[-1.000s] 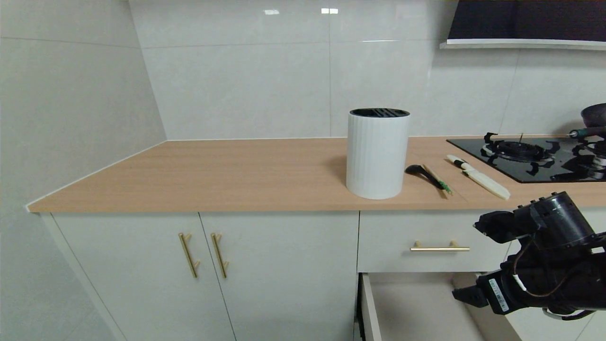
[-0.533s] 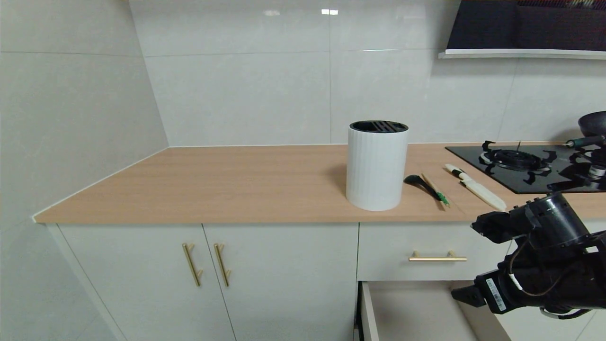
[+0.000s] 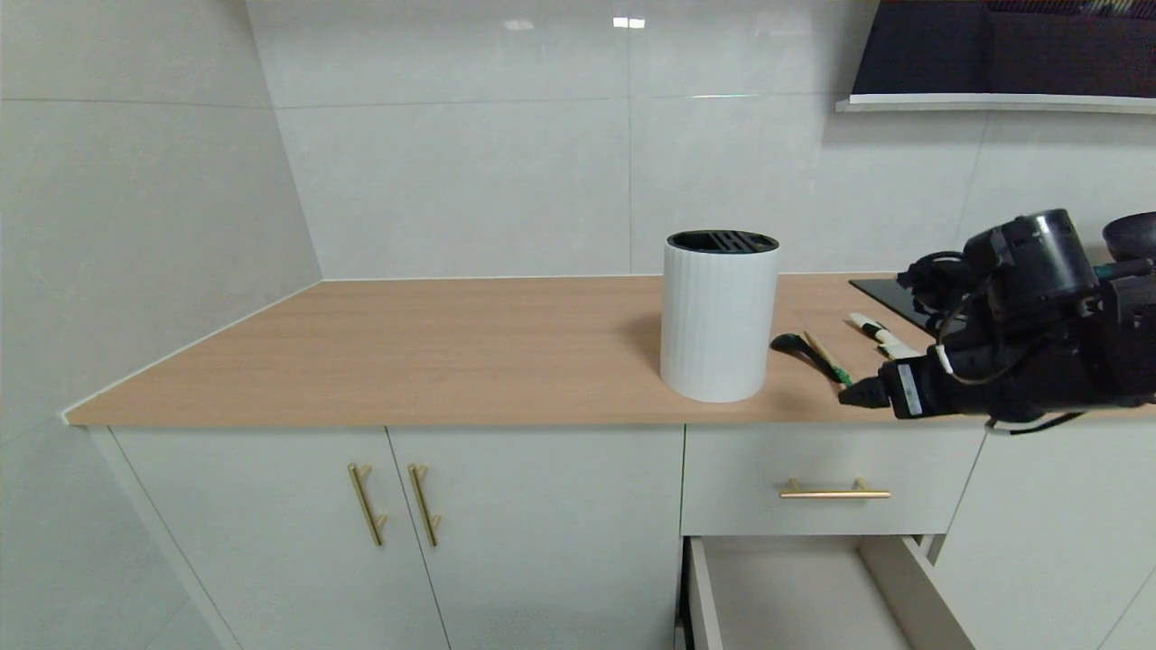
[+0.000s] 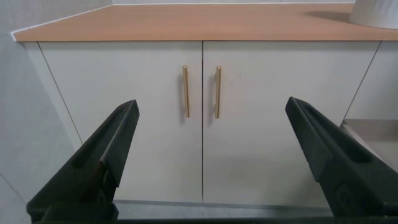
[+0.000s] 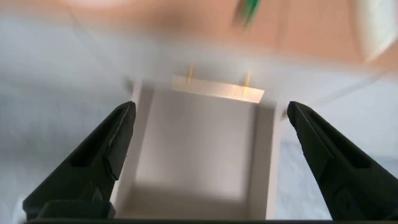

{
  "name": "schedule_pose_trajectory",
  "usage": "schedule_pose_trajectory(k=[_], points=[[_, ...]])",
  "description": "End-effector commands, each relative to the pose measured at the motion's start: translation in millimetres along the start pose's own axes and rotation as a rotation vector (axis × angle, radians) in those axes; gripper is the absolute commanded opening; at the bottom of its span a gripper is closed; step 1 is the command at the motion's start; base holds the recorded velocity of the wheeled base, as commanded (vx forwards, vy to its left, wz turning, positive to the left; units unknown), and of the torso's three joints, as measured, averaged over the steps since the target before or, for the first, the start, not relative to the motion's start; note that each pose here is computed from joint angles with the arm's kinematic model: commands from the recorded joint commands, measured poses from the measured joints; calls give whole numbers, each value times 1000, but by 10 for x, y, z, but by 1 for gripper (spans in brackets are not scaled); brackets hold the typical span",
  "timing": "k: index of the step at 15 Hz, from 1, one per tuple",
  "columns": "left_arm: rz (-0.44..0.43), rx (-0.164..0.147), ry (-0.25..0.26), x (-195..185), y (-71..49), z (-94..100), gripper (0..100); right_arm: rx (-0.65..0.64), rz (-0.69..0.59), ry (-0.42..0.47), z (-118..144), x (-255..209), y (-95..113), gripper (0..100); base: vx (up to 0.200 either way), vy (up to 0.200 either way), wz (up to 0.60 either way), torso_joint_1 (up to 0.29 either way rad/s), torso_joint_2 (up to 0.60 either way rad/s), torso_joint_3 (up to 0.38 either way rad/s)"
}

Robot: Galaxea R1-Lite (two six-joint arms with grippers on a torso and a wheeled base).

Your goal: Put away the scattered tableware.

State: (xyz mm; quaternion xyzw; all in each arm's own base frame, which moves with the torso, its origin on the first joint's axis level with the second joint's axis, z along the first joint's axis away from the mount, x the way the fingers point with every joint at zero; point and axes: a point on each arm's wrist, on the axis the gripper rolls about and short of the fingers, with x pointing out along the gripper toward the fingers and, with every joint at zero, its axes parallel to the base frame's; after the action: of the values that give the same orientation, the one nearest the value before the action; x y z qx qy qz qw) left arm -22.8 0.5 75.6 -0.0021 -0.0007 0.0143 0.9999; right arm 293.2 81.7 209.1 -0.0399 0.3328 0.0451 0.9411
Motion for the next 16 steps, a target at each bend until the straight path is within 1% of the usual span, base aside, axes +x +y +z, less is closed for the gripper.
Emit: schedule_pose_trajectory(k=[1, 2, 4, 6, 11, 13, 16], points=[[1, 0, 0, 0, 0, 0, 100, 36, -49, 26, 326, 474, -116, 100, 0, 0, 0, 0, 0, 0], [1, 0, 0, 0, 0, 0, 100, 43, -57, 24, 367, 560, -140, 100, 0, 0, 0, 0, 0, 0], [1, 0, 0, 0, 0, 0, 100, 99, -72, 62, 324, 805, -179, 100, 0, 0, 0, 0, 0, 0], [1, 0, 0, 0, 0, 0, 100, 130, -78, 61, 353, 901, -217, 100, 0, 0, 0, 0, 0, 0], [1, 0, 0, 0, 0, 0, 100, 156, -90, 86, 306, 1088, -204, 100, 0, 0, 0, 0, 0, 0], [1, 0, 0, 0, 0, 0, 100, 165, -99, 101, 283, 1253, -191, 100, 0, 0, 0, 0, 0, 0], [1, 0, 0, 0, 0, 0, 100, 166, -104, 110, 264, 1307, -194, 100, 0, 0, 0, 0, 0, 0]])
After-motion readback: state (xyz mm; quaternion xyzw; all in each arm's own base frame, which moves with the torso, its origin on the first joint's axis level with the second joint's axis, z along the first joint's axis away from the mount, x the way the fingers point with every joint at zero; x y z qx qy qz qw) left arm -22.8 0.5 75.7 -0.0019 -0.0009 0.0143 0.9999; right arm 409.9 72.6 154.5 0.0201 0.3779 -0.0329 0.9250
